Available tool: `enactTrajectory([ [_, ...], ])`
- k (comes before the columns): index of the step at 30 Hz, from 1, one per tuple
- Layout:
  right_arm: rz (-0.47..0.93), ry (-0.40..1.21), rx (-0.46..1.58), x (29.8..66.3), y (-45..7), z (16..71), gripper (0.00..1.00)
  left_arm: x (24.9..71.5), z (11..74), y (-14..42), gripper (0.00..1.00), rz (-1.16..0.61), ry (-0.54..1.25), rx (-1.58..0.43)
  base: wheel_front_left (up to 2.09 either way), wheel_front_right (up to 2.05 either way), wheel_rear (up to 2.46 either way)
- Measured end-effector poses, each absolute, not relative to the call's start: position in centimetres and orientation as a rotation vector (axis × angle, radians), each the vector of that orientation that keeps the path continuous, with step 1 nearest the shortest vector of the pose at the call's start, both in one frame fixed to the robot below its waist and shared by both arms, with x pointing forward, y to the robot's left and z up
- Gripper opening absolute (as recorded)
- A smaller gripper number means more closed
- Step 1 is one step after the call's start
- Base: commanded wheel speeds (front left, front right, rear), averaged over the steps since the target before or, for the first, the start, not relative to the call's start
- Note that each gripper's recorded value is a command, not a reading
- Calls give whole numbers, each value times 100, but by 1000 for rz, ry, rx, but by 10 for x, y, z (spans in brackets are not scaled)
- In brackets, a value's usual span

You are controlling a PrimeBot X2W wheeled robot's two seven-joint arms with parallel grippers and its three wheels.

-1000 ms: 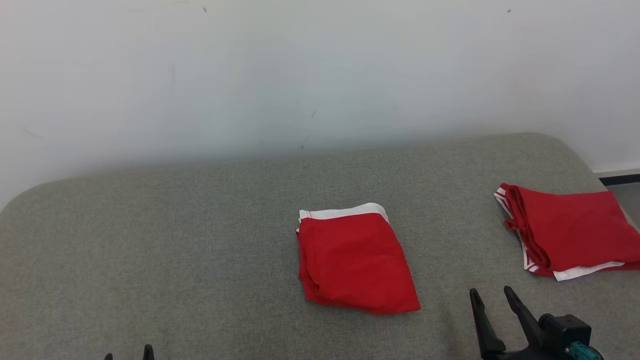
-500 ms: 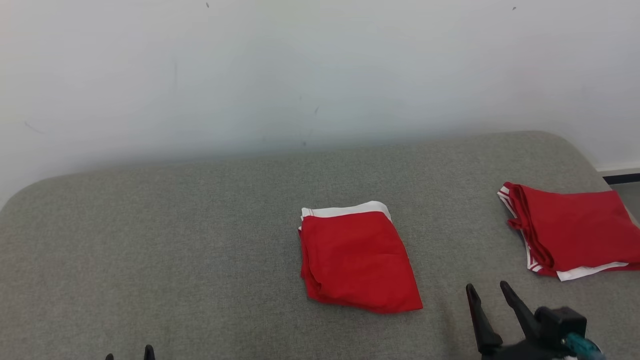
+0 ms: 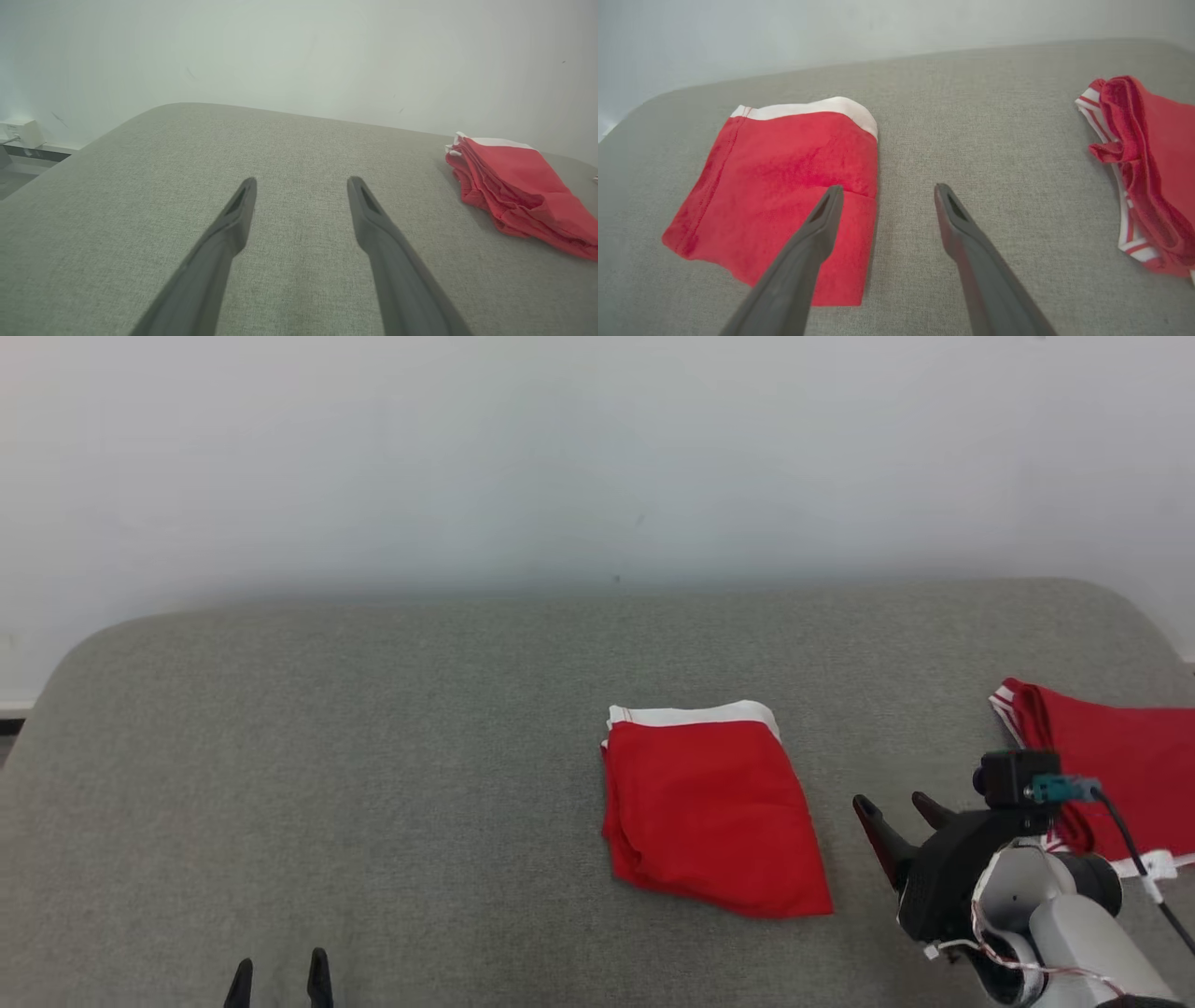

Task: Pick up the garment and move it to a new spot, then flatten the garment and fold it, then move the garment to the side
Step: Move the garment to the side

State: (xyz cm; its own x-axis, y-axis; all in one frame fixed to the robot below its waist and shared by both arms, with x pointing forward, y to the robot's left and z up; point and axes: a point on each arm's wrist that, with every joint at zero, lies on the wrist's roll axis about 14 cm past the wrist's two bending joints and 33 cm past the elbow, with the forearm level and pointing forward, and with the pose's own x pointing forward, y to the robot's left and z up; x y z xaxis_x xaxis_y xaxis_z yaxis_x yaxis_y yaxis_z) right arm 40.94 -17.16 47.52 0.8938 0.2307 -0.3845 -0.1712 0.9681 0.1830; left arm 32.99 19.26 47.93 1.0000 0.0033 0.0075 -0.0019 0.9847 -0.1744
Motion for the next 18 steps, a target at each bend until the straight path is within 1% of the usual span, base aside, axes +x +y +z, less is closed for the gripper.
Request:
enactTrajectory([
  [5, 198, 602, 151, 424, -172, 459, 100, 325, 479, 197, 100, 21, -7, -173, 0, 0, 0],
  [10, 210, 693, 129, 443, -156, 450, 100, 328, 481, 202, 100, 42, -12, -171, 0, 0, 0],
  [18, 223, 847, 116, 451, -136, 413, 100, 334, 478, 208, 100, 68, 0, -165, 0, 0, 0],
])
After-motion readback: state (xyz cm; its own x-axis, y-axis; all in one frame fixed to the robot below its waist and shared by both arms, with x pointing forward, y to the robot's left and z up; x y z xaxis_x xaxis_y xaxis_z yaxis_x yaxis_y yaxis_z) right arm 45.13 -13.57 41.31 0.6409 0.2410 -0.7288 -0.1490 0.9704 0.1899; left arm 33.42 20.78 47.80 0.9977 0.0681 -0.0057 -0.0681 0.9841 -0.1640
